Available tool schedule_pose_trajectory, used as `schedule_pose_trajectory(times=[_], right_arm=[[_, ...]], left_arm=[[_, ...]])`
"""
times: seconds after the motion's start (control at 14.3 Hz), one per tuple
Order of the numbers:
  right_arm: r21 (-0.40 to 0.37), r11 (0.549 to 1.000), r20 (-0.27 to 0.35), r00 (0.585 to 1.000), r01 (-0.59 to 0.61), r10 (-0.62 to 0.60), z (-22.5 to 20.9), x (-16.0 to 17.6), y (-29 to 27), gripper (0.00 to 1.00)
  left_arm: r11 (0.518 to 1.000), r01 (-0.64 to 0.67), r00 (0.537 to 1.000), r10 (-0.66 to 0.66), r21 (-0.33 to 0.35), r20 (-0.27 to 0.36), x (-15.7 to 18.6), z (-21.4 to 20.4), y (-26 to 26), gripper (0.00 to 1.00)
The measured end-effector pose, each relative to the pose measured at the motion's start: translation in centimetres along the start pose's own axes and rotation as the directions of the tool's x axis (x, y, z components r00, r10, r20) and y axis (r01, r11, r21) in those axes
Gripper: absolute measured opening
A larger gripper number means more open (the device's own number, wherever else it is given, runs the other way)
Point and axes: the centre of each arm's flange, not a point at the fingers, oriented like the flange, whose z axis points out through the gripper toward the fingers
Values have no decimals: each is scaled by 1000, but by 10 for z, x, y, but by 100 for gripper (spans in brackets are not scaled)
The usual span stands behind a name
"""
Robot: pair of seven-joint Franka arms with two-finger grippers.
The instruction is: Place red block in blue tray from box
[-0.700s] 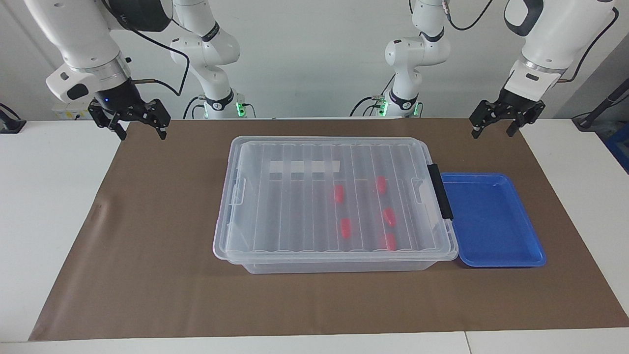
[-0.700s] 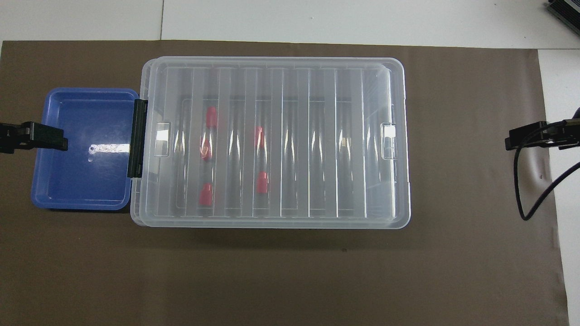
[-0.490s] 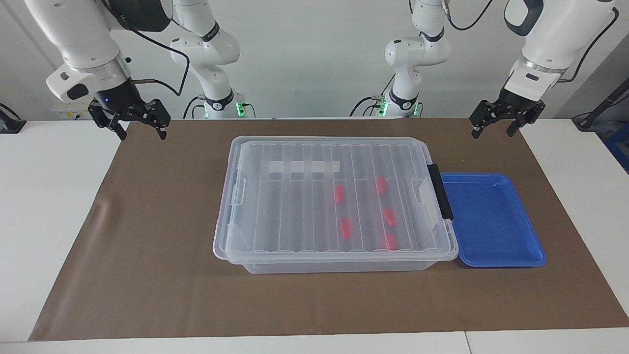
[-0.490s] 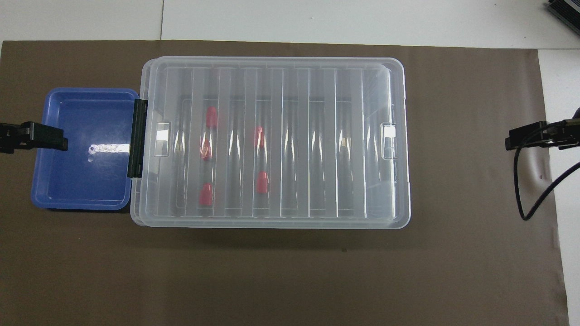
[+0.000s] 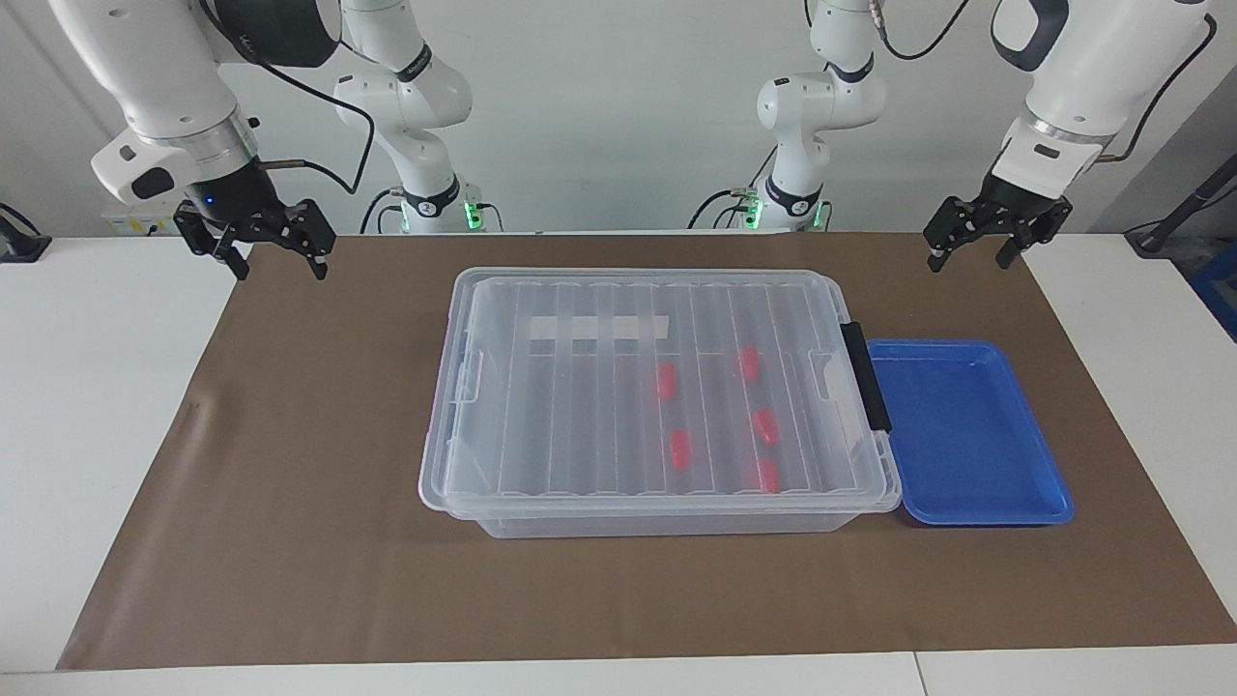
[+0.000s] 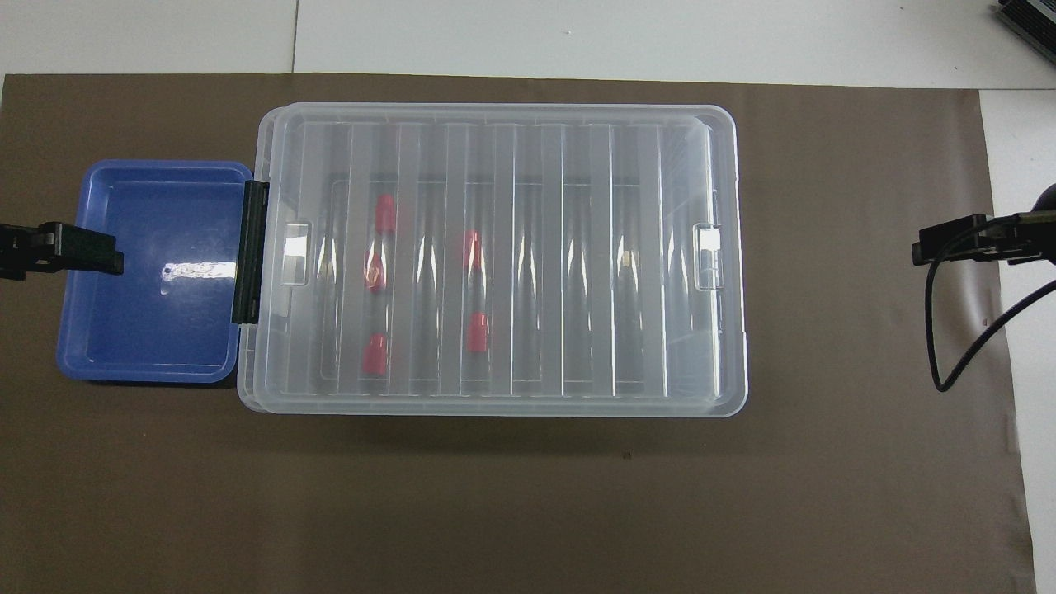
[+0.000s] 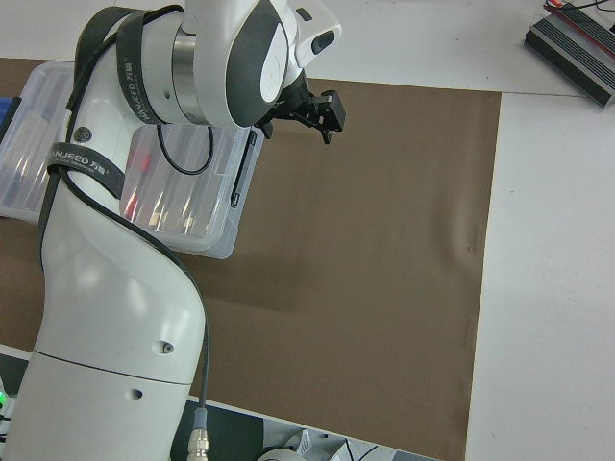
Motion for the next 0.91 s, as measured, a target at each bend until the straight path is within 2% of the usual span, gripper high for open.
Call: schedule_pose_trajectory(times=[0.28,0.49,0.91], right_arm=[[7,997,-38,996,79,-79,24,6,-55,100],[12,997,-62,995,81,-80,58,14,-106,100],[-15,993,-28,993,114,-115,129,19,-144,100]], left_arm=[[1000,0,1000,0,0,0,0,0,0,100],[1000,0,1000,0,0,-1,0,0,0,100],[1000,-8,1000,8,-1,-17,2,-1,5,100]])
